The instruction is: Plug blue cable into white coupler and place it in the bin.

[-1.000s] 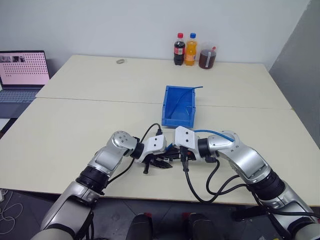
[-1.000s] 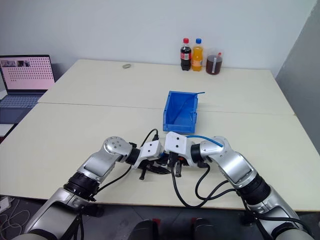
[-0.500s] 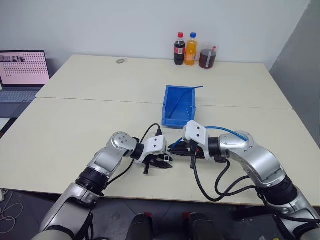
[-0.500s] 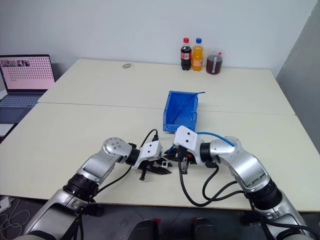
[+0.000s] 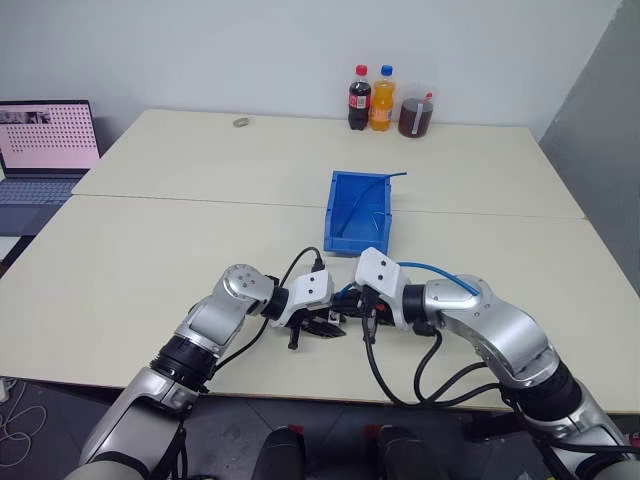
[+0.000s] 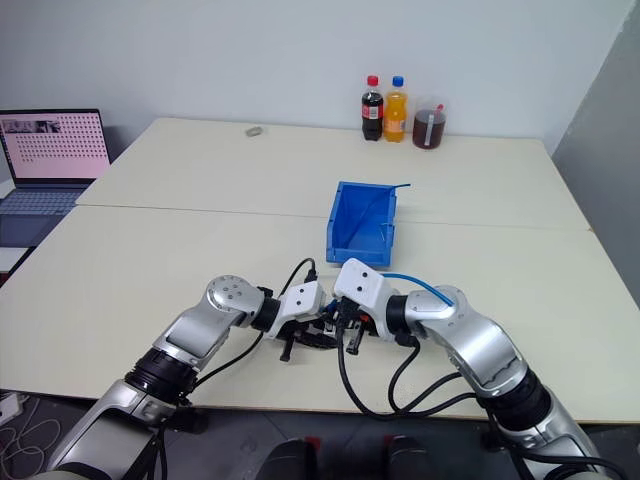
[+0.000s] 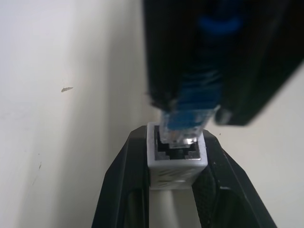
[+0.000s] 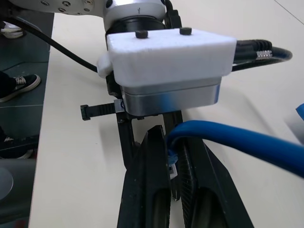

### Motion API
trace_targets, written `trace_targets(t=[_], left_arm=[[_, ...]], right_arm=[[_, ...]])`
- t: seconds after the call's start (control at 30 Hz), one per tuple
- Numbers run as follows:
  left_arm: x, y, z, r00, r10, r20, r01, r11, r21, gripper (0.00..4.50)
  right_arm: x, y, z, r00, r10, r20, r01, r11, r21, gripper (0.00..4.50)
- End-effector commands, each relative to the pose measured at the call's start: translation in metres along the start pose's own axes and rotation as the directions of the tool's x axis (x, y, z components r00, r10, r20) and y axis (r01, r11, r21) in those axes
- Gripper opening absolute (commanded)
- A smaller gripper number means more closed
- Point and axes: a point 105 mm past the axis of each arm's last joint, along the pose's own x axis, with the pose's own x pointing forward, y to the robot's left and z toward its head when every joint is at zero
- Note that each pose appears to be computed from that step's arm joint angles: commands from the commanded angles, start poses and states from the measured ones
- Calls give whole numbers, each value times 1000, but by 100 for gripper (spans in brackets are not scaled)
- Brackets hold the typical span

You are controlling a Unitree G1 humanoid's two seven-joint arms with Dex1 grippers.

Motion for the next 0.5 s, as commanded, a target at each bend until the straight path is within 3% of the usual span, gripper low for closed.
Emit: trace_targets(t=[0.03, 0.5], left_arm=[[7, -6, -10, 999, -25, -44, 24, 999, -24, 81], [6, -7, -11, 999, -22, -45, 21, 999, -36, 81]], right_arm=[[-1, -2, 6, 1000, -14, 19, 14, 1000, -26, 0], [3, 11, -3, 999, 46, -6, -47, 999, -13, 0]])
